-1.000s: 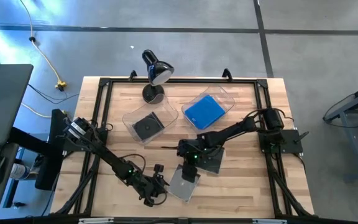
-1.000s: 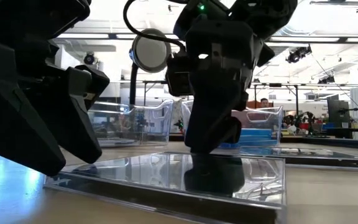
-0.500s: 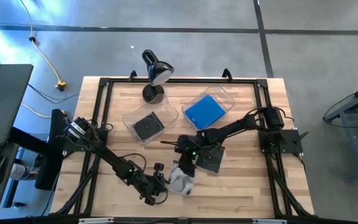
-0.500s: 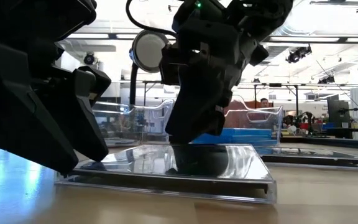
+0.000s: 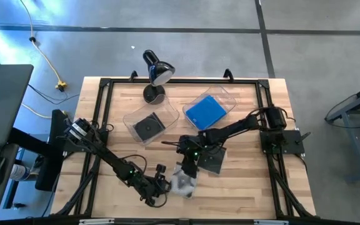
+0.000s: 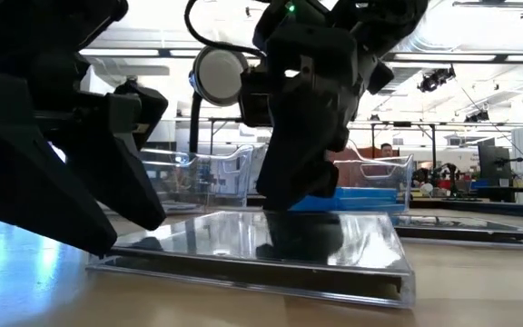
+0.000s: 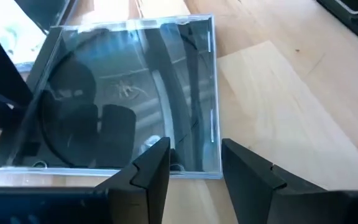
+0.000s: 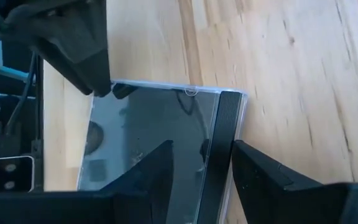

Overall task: Pick & place jewel cases by type
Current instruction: Put the left black CD case into the left transparent bin

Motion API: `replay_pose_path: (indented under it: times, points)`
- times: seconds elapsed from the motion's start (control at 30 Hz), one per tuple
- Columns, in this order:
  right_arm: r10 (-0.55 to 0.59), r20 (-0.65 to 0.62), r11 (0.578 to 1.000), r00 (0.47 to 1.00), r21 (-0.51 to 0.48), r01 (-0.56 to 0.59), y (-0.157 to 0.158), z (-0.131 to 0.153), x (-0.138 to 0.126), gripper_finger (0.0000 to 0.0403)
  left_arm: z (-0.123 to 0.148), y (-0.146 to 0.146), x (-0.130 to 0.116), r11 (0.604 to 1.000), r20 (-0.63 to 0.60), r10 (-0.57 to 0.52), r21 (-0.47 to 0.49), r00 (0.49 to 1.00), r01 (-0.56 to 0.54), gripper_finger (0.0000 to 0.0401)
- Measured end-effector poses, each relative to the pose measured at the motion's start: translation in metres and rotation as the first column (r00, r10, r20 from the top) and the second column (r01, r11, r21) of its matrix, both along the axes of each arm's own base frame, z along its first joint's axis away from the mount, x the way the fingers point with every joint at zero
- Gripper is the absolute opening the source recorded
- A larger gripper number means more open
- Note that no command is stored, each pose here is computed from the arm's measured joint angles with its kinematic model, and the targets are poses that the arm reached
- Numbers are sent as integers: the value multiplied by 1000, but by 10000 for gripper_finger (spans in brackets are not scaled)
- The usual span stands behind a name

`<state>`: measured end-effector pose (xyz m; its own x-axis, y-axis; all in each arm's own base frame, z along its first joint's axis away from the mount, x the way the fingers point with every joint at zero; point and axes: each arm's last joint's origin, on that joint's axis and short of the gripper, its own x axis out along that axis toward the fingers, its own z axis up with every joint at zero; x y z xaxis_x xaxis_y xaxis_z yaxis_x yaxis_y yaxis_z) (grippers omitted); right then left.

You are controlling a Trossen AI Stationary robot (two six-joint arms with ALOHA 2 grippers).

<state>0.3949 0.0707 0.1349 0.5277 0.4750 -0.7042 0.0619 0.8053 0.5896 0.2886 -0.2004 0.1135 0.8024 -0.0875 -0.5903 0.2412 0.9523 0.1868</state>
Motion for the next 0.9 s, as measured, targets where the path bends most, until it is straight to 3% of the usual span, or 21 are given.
replay_pose_path:
  times: [0.2, 0.4, 0.73, 0.9]
  points:
    - [-21, 17, 1000, 1000, 7, 21, -1, 25, -7, 140, 0, 7, 4, 1000, 0, 14, 23, 1000, -14, 137]
    - [-43, 2, 997, 999, -62, 43, -4, 50, -21, 140, 4, 25, 18, 993, 52, 73, 85, 996, -78, 137]
    - [-129, -192, 963, 973, -259, 76, -2, 43, -43, 140, 12, 64, 47, 989, 54, 125, 70, 991, -128, 137]
    - [-137, -223, 956, 965, -285, 69, -2, 41, -47, 140, 20, 76, 59, 987, 79, 138, 75, 987, -143, 137]
